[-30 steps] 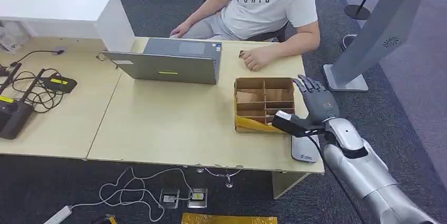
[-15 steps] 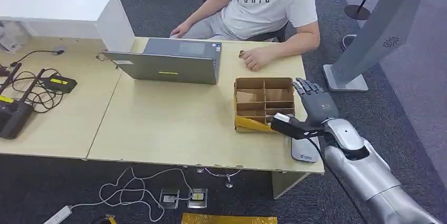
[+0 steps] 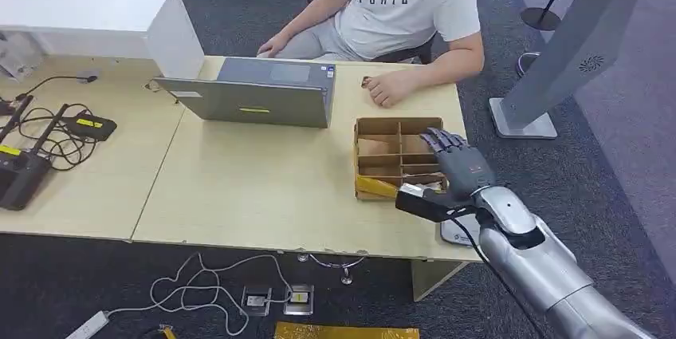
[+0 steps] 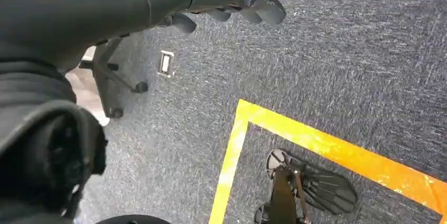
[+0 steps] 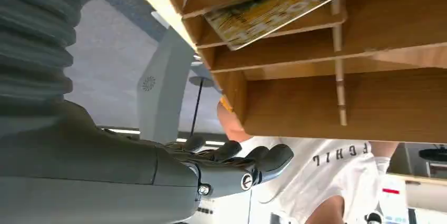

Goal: Pass the card to the sensor for recognition and then transmit it.

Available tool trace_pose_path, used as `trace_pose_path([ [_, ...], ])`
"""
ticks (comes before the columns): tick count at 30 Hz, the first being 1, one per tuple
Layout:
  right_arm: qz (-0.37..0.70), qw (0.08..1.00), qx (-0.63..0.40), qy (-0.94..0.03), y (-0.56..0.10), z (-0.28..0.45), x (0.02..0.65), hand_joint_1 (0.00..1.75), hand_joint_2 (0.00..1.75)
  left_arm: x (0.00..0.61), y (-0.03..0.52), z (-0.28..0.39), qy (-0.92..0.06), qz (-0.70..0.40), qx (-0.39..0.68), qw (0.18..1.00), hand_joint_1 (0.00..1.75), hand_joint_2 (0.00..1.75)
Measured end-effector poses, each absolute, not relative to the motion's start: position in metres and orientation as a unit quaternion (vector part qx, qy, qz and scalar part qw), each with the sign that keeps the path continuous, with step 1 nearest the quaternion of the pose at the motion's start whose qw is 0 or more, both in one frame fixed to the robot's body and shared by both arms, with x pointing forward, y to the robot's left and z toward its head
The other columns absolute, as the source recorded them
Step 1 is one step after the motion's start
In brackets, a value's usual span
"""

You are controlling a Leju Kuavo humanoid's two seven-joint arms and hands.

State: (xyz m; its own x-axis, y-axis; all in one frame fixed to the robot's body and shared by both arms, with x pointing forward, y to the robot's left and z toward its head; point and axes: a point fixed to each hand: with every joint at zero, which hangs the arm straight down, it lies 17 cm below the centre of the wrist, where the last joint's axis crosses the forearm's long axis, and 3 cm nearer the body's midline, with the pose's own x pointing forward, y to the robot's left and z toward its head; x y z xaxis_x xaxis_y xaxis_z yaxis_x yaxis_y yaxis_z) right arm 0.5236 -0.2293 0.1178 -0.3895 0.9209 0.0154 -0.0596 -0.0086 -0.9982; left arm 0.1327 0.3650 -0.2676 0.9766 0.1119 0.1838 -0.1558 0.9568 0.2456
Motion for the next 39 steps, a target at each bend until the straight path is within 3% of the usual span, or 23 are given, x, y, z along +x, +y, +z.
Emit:
trace_pose_path([
  [39, 0.618, 0.396, -0.363, -0.574, -0.205, 0.093, 0.517, 0.0, 1.75, 0.133, 0.365, -0.267, -0.085, 0.07, 0.131, 0.985, 0.0, 0.0],
])
